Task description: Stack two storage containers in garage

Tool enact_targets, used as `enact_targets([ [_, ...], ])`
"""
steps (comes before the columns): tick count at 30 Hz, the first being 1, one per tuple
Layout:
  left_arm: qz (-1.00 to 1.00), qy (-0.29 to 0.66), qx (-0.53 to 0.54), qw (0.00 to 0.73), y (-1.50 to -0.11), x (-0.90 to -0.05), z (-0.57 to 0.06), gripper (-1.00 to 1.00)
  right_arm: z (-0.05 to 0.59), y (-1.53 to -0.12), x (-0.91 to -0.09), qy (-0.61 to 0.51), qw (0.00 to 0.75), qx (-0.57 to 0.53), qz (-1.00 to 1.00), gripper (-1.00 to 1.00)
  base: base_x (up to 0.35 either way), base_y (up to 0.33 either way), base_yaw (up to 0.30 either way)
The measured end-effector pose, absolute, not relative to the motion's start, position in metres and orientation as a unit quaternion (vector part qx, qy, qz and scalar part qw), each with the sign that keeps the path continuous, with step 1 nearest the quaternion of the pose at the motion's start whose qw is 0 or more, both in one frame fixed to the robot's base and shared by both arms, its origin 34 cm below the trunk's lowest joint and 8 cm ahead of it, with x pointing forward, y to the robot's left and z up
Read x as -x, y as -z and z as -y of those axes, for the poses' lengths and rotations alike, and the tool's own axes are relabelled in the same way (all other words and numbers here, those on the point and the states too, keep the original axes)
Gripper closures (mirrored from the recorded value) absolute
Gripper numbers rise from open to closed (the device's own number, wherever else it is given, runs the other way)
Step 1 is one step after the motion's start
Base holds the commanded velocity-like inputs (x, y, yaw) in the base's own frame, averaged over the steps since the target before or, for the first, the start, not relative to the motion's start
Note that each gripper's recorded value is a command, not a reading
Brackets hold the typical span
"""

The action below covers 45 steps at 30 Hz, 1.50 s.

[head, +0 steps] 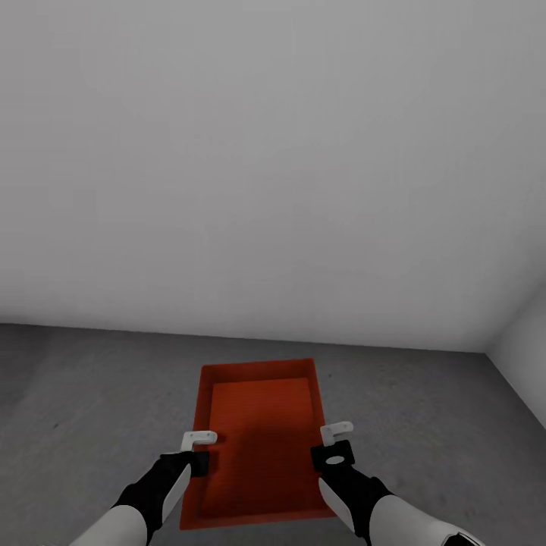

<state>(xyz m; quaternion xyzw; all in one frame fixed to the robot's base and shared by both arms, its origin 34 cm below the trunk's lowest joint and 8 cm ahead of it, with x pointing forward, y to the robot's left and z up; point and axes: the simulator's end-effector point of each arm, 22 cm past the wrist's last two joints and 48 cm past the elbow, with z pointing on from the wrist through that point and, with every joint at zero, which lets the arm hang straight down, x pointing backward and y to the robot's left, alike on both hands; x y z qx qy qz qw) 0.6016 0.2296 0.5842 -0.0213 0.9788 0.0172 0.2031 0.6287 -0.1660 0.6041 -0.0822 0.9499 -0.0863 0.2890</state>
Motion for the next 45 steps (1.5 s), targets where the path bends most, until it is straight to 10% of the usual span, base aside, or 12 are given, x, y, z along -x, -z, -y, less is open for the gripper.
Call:
enact_targets([
  [45, -0.984, -0.018, 0.021, 0.175, -0.558, -0.584, -0.230, 1.00, 0.166, -0.576, -0.612, 0.084, 0.261, 0.085, -0.958, 1.00, 0.000, 0.000, 0.000],
])
